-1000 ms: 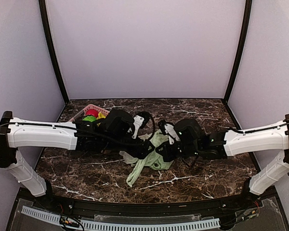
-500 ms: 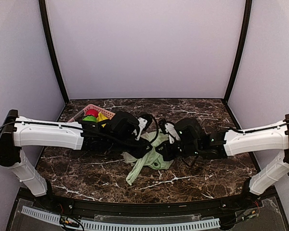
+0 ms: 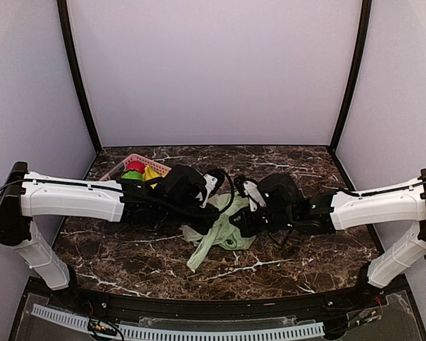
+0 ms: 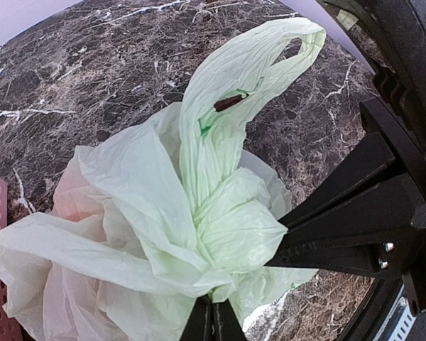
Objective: Untie the knot of the plastic bag and take out the fruit
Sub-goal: Untie the bag handles from the takeout bag.
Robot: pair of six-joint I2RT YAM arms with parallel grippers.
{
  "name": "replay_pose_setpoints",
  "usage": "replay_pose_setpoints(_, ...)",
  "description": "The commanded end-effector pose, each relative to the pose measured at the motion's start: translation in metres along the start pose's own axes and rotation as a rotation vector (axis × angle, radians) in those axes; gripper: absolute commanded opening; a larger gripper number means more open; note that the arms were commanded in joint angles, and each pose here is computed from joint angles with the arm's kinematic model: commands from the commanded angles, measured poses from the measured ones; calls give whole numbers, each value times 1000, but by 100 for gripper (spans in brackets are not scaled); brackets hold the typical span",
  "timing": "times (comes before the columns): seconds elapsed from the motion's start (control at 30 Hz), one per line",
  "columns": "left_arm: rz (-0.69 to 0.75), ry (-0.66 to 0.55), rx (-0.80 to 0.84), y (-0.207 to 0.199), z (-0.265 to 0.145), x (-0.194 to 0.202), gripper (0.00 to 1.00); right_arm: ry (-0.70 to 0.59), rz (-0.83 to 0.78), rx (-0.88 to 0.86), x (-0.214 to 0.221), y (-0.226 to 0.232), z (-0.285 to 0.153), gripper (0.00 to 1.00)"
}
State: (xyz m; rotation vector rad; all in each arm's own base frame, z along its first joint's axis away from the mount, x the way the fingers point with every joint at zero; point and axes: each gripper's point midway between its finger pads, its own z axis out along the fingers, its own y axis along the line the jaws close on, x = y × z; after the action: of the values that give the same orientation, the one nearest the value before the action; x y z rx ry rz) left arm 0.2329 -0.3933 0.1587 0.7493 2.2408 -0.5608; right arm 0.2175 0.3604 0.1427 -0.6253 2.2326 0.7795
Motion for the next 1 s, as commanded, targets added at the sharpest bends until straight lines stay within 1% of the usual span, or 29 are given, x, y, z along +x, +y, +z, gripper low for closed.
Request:
replay_pose_setpoints(0.0,-16,-12,-13,3,-6,-3,1,-56,18,-16,-15,1,-8,0)
replay_pose_setpoints(0.17,-45,-29,-21,8,-10,-5,1,-65,30,-11,-17,-2,-11,0)
replay_pose_setpoints(0.37,-94,-50,-52,24,-16,-9,1,-70,41,15,-19,-12,-15,0)
replay_pose_setpoints(0.53,-135,-38,-68,35,-14,-1,1,-53,58,35,-10,-22,-14,0)
replay_pose_setpoints(0.73,-164,5,-78,41,-9,19,1,-13,86,40,3,-27,-6,0)
replay_pose_setpoints(0.97,-195,36,-129,54,-9,37,1,20,97,44,14,-30,1,0)
